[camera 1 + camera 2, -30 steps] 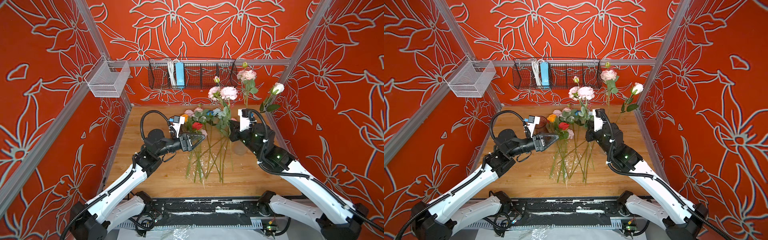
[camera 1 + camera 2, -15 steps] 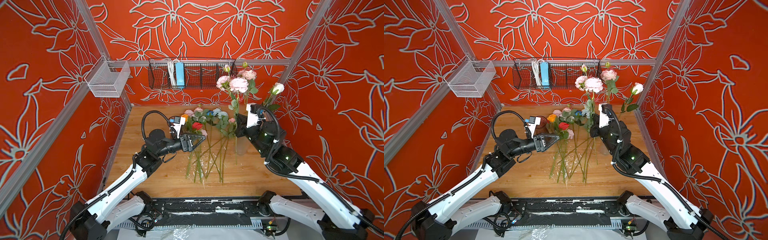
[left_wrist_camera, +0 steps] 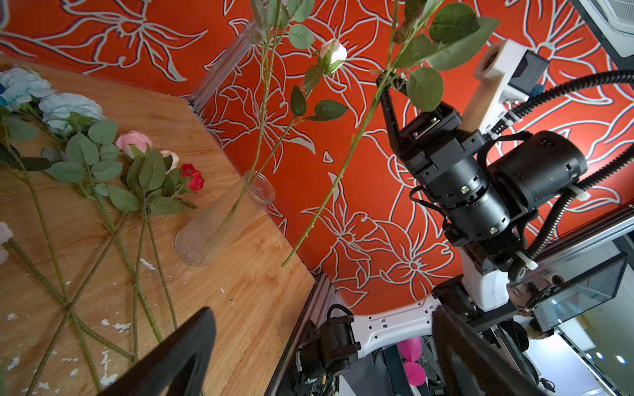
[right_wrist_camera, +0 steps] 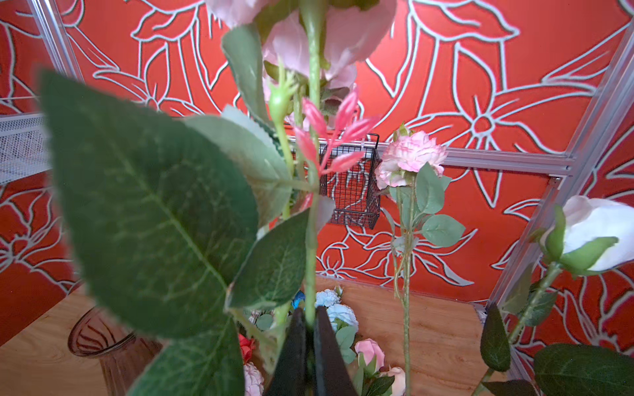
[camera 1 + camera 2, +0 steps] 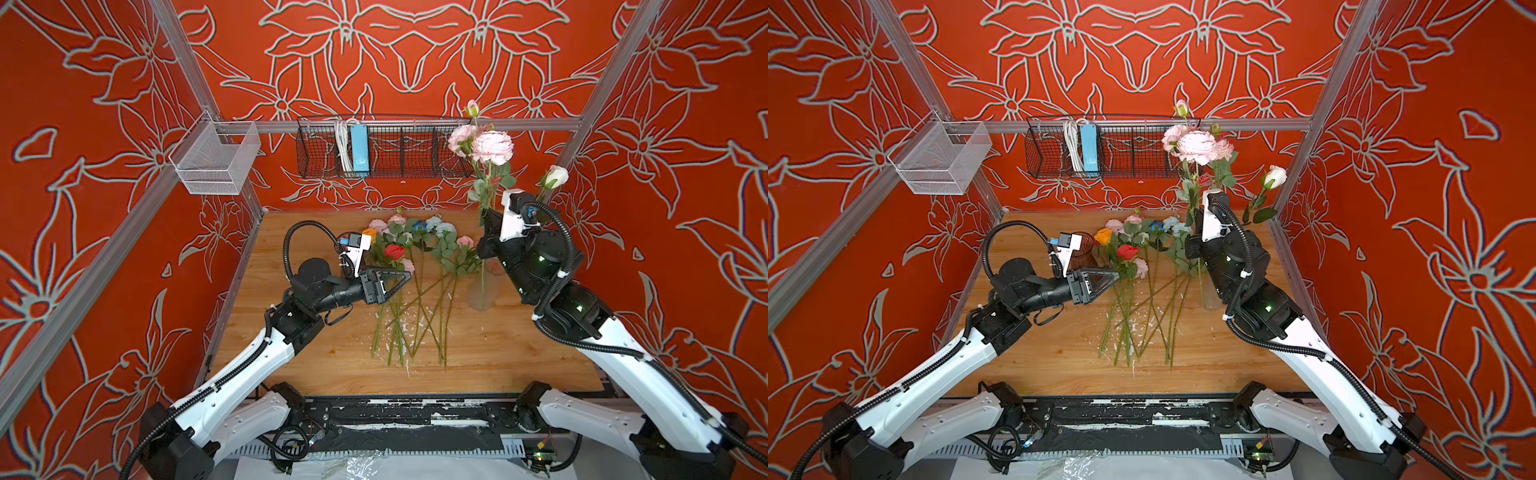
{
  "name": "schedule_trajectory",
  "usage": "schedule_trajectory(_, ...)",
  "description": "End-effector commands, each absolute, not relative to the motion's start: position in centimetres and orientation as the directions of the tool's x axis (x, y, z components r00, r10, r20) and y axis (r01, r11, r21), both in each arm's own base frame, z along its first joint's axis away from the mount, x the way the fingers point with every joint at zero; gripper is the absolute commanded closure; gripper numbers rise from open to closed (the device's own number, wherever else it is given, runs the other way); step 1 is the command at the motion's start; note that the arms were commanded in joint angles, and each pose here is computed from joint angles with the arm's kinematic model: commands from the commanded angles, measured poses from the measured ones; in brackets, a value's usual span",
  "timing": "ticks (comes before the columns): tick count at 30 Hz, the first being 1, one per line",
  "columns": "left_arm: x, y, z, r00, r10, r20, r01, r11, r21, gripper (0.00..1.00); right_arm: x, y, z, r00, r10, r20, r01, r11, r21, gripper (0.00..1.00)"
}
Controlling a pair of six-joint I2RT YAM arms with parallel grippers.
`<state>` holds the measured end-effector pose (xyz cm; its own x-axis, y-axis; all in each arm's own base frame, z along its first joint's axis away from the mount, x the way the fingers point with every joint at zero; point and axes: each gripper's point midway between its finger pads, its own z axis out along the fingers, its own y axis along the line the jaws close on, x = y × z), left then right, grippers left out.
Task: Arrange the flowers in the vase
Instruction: 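Carry the pink rose over the clear vase with the right gripper, then lower the pink rose stem into the clear vase and open the right gripper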
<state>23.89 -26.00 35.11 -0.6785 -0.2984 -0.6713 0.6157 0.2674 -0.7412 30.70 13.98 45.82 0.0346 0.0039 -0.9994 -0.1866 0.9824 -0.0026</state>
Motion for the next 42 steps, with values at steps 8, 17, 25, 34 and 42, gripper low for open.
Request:
schedule_trajectory(8,23.5,-25.8,37.0,-0.638,-0.310,-0.705,0.656,0.260,-0.708,0.02,29.6,10.0,54.3,0.321,-0.028,-0.947,-0.009,0.999,-0.032,1.00)
schedule_trajectory(17,23.7,-25.7,36.8,-0.631,-0.311,-0.711,0.656,0.274,-0.703,0.02,33.0,6.1,54.9,0.362,-0.007,-0.932,0.114,0.993,0.037,1.00)
schedule_trajectory(25,24.0,-25.8,36.4,-0.635,-0.307,-0.709,0.650,0.283,-0.705,0.02,35.7,4.6,51.1,0.345,0.037,-0.938,0.132,0.987,0.088,1.00)
schedule_trajectory(34,24.0,-25.7,36.5,-0.627,-0.308,-0.716,0.655,0.288,-0.698,0.02,36.5,4.4,45.2,0.253,0.074,-0.965,0.131,0.985,0.109,1.00)
schedule_trajectory(42,24.0,-25.8,36.3,-0.632,-0.305,-0.712,0.651,0.289,-0.702,0.02,35.1,3.2,36.9,0.116,0.105,-0.988,0.174,0.977,0.125,0.89)
